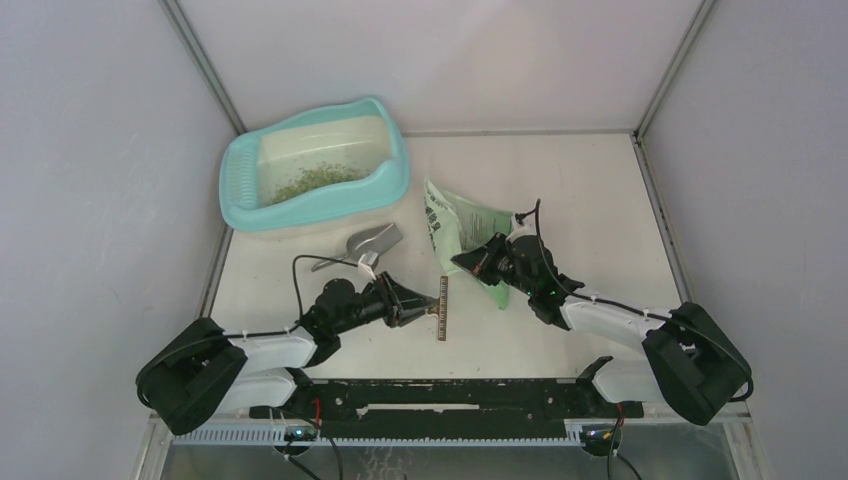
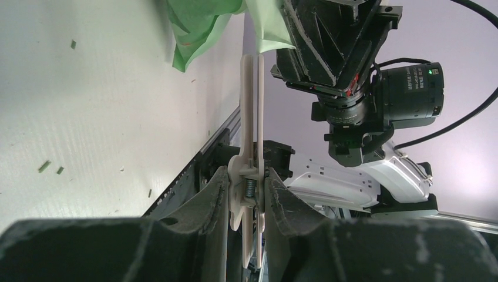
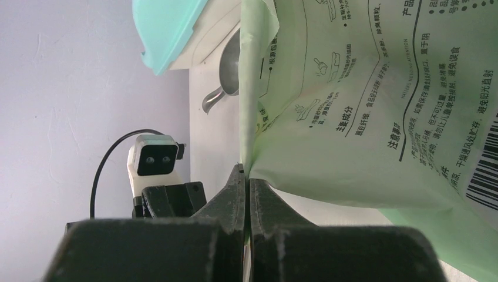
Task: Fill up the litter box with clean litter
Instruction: Clamp the cat litter bag at the center of the board.
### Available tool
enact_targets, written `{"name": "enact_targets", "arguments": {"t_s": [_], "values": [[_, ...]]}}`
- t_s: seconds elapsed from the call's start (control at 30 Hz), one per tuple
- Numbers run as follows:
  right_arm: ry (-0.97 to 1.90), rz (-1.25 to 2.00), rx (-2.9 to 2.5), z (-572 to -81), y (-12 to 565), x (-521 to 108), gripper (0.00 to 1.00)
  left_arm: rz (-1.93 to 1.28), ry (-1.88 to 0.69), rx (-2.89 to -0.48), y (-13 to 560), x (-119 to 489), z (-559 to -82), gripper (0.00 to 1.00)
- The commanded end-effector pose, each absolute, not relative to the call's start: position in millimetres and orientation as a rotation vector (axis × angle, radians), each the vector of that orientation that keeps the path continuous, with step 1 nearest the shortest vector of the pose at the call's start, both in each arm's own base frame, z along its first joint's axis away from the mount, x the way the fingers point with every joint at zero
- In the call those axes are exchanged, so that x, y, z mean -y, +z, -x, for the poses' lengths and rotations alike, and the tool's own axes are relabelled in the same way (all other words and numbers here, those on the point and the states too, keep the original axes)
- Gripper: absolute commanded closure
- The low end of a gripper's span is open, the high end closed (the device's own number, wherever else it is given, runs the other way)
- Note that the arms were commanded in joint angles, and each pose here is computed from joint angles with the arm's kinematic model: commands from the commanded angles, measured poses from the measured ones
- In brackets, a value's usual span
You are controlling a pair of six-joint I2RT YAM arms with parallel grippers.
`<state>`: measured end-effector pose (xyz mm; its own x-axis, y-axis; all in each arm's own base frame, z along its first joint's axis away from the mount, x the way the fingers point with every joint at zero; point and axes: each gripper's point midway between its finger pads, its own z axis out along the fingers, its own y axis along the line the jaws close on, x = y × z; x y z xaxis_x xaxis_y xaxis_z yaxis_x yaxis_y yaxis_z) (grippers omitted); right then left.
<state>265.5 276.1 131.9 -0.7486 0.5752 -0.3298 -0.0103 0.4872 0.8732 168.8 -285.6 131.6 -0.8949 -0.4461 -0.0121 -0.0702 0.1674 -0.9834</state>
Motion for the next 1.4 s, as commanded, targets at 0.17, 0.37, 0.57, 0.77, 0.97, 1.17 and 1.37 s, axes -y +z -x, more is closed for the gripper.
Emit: {"name": "enact_targets", "arguments": {"t_s": [0.17,0.37,0.57,0.77,0.97,1.17,1.37], "values": [[1.412,-0.398,-1.964,-268.5,181.0,-285.4,1.0,0.448,-1.829,-2.051,151.1,287.0,-177.1,1.0],[1.417,-0.402,-1.972,-267.4,176.5,-285.9,1.0,0.437,-1.833,-2.031,155.0,285.7,-179.2,1.0],[1.431,-0.4,-1.973,-265.8,176.3,-287.9,1.0,0.454,-1.819,-2.031,150.1,283.1,-182.3,1.0],[1.439,-0.4,-1.981,-262.3,172.4,-289.1,1.0,0.458,-1.838,-1.984,156.4,281.9,-186.8,1.0],[1.452,-0.406,-1.99,-258.7,167.6,-289.6,1.0,0.469,-1.833,-1.992,152.5,282.7,-189.7,1.0],[1.458,-0.401,-1.991,-255.5,167.8,-289.1,1.0,0.492,-1.814,-2.019,143.3,282.1,-190.3,1.0],[1.471,-0.404,-1.99,-253.5,168.4,-288.7,1.0,0.507,-1.784,-2.035,134.8,278.4,-191.2,1.0]]}}
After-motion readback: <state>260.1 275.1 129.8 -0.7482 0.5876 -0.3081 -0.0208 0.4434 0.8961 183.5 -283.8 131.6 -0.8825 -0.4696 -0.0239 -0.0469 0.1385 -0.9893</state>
